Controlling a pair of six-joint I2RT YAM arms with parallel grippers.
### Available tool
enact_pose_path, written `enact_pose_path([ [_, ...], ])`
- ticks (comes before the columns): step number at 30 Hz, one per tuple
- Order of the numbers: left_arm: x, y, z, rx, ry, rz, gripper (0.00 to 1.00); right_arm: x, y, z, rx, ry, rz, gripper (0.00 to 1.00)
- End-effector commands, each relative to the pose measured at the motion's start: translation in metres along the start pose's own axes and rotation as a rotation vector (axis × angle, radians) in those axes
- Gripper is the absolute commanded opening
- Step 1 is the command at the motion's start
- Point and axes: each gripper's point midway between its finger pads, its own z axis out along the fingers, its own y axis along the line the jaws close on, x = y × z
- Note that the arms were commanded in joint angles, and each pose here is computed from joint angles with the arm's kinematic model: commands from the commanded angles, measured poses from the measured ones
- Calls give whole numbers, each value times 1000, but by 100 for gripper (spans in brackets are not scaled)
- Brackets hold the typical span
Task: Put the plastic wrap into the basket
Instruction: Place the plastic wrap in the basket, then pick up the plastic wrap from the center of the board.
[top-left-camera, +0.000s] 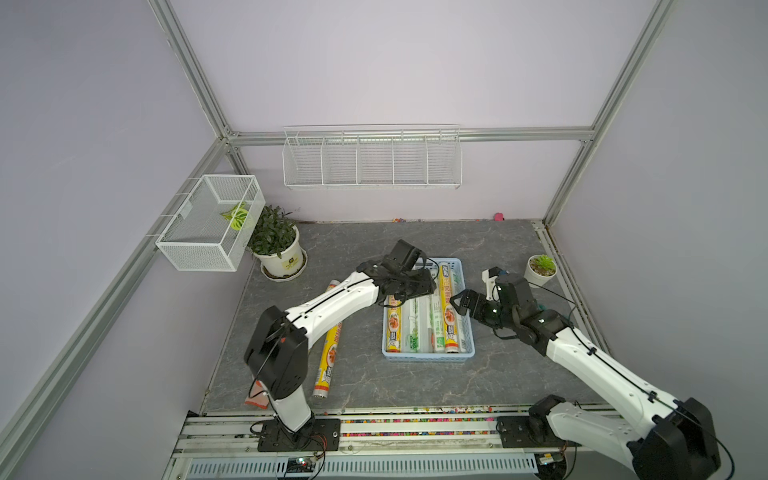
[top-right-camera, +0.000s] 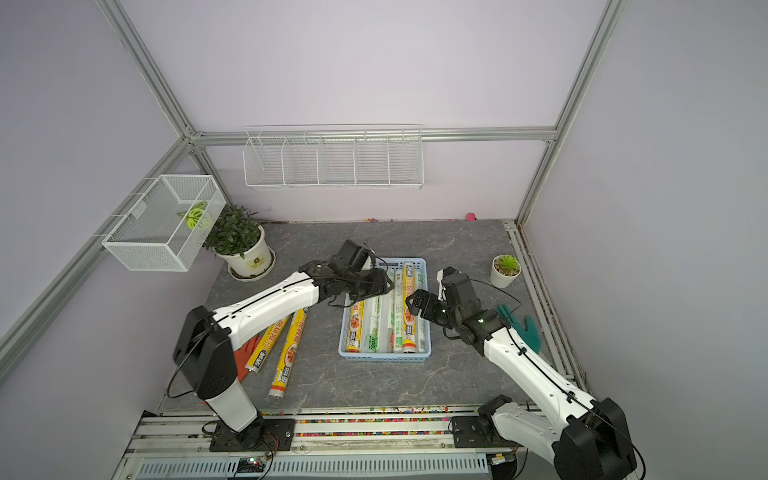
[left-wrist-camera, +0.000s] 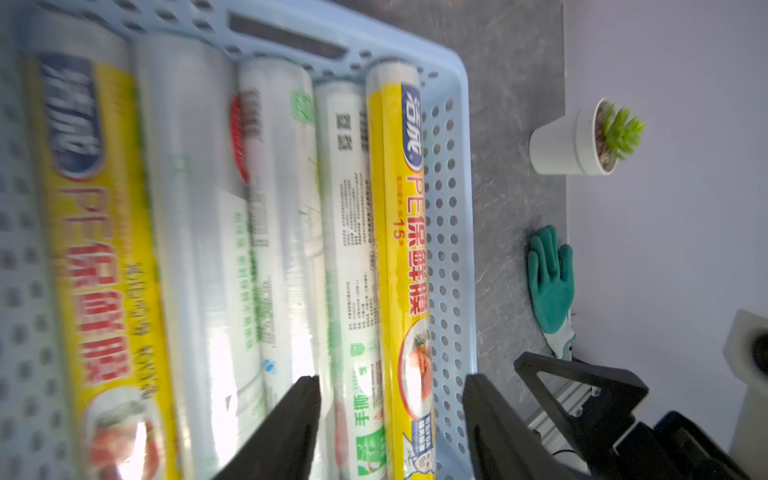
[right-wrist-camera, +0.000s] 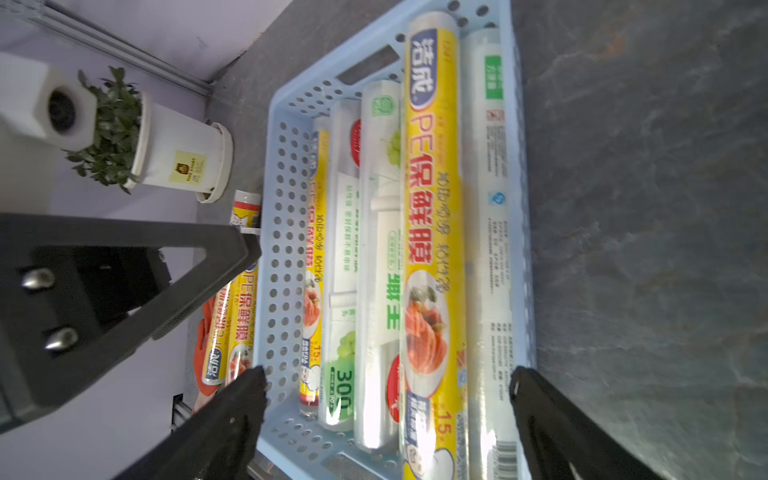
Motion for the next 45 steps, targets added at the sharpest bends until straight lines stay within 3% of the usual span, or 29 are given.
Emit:
enact_pose_path([
  [1,-21,31,-25,-39,-161,-11,64,-6,40,6,-92,5,-108,97],
  [7,-22,107,-84,-278,-389,-24,74,20,90,40,-104,118,-287,96],
  [14,14,196,-123,-601,-401,-59,89,55,131,81,-82,185,-470,97],
  [16,24,213,-125,-611,-371,-95,90,64,140,90,-82,193,-506,97],
  [23,49,256,-117,-470,-297,-274,93,94,167,114,-147,209,-574,96],
  [36,64,271,-93,-487,-162,-315,86,112,175,131,-176,282,-512,95],
  [45,76,277,-77,-549,24,-337,81,109,162,127,-115,280,-487,95],
])
